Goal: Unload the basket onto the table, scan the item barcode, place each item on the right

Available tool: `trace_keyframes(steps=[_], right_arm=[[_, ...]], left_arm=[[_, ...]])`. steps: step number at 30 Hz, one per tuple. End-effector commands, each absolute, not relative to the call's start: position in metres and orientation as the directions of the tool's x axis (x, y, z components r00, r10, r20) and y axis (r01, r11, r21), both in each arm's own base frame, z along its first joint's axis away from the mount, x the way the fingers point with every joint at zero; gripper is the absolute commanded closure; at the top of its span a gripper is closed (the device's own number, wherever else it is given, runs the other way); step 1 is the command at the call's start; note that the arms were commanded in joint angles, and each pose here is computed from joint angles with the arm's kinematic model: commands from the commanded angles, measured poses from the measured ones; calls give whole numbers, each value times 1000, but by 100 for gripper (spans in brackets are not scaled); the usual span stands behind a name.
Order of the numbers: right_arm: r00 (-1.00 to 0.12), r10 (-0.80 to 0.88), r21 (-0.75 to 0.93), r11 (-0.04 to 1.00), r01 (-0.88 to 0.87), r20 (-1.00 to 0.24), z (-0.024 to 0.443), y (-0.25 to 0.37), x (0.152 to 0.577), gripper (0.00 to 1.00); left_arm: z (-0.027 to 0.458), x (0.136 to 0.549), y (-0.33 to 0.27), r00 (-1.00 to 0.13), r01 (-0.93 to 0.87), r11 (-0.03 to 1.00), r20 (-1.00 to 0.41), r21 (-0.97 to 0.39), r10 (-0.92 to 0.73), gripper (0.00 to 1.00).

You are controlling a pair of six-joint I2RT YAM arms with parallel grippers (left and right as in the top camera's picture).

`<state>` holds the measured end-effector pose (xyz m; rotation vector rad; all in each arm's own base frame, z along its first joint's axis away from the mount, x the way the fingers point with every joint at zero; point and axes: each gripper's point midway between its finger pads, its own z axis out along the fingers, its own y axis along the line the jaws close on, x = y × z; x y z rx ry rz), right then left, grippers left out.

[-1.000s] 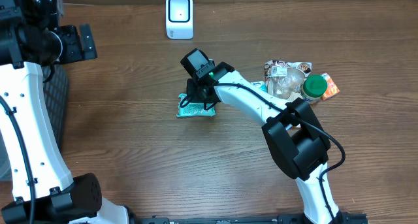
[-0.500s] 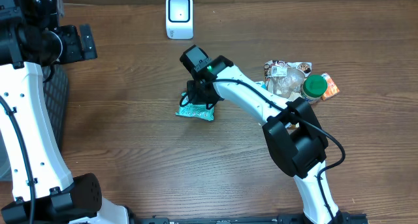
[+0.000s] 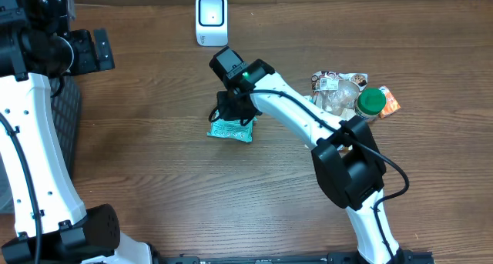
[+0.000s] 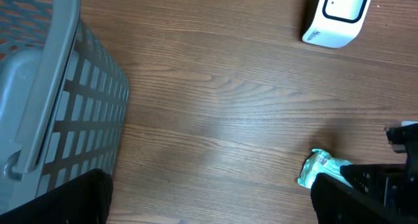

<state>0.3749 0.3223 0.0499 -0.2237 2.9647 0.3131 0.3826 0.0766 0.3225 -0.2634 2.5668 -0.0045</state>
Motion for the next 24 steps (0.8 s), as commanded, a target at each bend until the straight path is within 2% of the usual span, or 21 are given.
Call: trace_keyframes(steps=[1,14,24], right_arm=[[-972,-155,205,960,-191,-178,49,335,372,83],[-976,60,130,991,33,-211,9,324,391,83],[-990,22,106,994,7,-139,-25,326,379,83]], left_arm=[[331,384,75,-818,-165,985,-553,-44,-161,1],[331,384,75,-818,-165,985,-553,-44,-161,1],[331,384,75,-818,-165,985,-553,-44,-161,0]])
